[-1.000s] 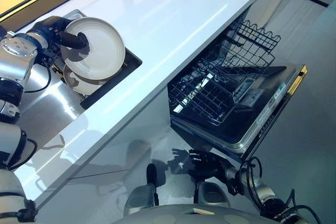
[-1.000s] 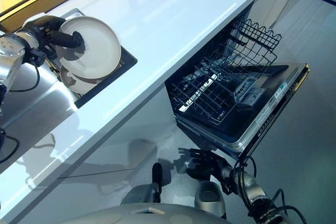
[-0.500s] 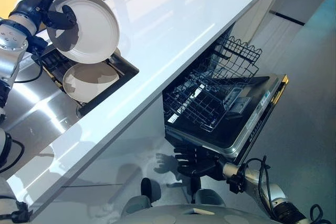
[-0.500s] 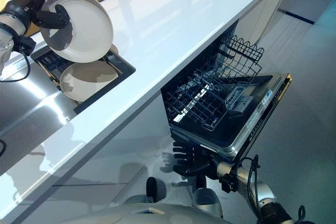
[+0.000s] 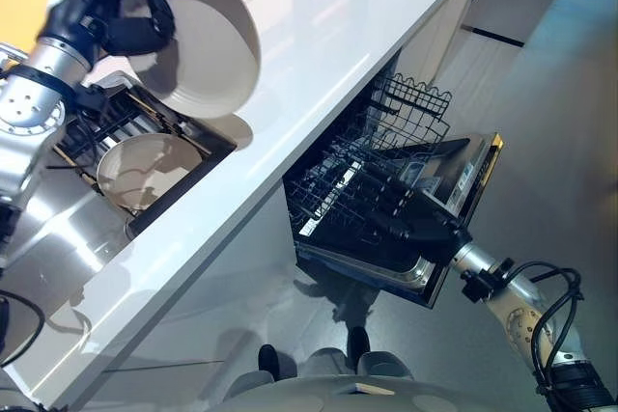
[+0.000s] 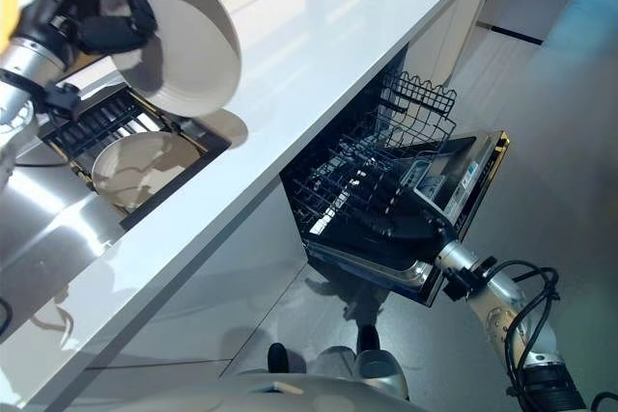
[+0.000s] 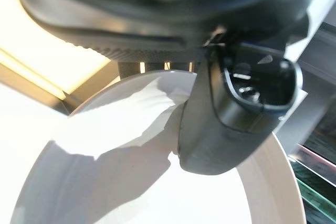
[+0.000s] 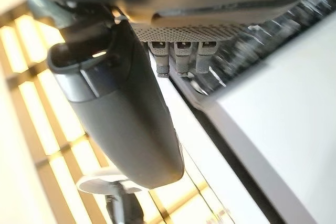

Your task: Pick up plates and place into dishwasher.

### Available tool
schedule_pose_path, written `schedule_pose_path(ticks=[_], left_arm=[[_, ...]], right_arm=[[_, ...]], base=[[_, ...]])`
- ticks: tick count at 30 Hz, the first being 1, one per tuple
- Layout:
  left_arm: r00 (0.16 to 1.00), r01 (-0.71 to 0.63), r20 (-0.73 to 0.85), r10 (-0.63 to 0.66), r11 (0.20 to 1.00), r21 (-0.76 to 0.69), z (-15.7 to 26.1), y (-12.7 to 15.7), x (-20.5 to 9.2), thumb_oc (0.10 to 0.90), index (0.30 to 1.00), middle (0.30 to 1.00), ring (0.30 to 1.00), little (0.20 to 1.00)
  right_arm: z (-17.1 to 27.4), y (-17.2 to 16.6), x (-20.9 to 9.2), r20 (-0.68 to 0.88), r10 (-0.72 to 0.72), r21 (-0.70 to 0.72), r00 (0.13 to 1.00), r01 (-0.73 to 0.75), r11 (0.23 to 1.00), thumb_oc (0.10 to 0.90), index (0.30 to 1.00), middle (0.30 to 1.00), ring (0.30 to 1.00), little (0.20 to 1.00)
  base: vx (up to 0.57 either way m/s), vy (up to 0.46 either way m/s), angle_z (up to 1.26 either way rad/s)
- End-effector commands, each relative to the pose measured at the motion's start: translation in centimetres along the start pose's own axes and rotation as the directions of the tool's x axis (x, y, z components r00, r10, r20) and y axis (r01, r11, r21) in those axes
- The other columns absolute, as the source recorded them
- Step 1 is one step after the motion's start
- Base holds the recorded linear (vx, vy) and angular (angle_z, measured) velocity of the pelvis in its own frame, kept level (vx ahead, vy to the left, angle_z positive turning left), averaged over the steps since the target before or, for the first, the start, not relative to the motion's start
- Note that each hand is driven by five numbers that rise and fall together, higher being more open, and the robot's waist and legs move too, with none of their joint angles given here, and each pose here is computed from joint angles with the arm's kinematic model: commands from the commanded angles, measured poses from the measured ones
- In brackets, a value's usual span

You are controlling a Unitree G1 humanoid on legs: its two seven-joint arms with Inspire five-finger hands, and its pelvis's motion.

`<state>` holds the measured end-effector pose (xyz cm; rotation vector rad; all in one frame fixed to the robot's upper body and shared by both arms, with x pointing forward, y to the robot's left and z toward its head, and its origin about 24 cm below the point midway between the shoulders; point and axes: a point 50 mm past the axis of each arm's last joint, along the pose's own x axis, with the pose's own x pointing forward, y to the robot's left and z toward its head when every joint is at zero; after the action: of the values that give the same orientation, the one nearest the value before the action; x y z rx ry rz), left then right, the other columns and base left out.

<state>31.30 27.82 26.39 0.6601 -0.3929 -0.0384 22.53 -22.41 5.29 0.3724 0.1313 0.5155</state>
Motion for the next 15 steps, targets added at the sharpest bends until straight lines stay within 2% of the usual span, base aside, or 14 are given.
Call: schedule_pose_path(ticks=[1, 7, 15], left_arm=[[0.946, -0.208, 0.249, 0.209, 0.978, -0.033, 4.7, 4.1, -0.4, 0.100, 0.300, 0.300, 0.300, 0.200], [0.937, -0.167, 0.296, 0.187, 0.982, -0.092, 4.4, 1.6, -0.6, 0.100, 0.300, 0.300, 0.300, 0.200], [0.922, -0.128, 0.342, 0.179, 0.977, -0.169, 5.1, -1.2, 0.6, 0.100, 0.300, 0.300, 0.300, 0.200]], right_arm=[[7.2, 1.9, 1.0, 0.287, 0.086, -0.248, 0.954, -0.013, 0.969, 0.800, 0.900, 0.900, 0.900, 0.900], [10.8, 3.7, 2.5, 0.448, 0.162, -0.300, 0.879, -0.023, 0.954, 0.800, 0.900, 0.900, 0.900, 0.900], [12.4, 5.7, 4.6, 0.521, 0.218, -0.366, 0.825, -0.015, 0.931, 0.800, 0.900, 0.900, 0.900, 0.900]], base=[[-0.04, -0.001, -0.18], [-0.01, 0.008, -0.13], [-0.01, 0.001, -0.03]])
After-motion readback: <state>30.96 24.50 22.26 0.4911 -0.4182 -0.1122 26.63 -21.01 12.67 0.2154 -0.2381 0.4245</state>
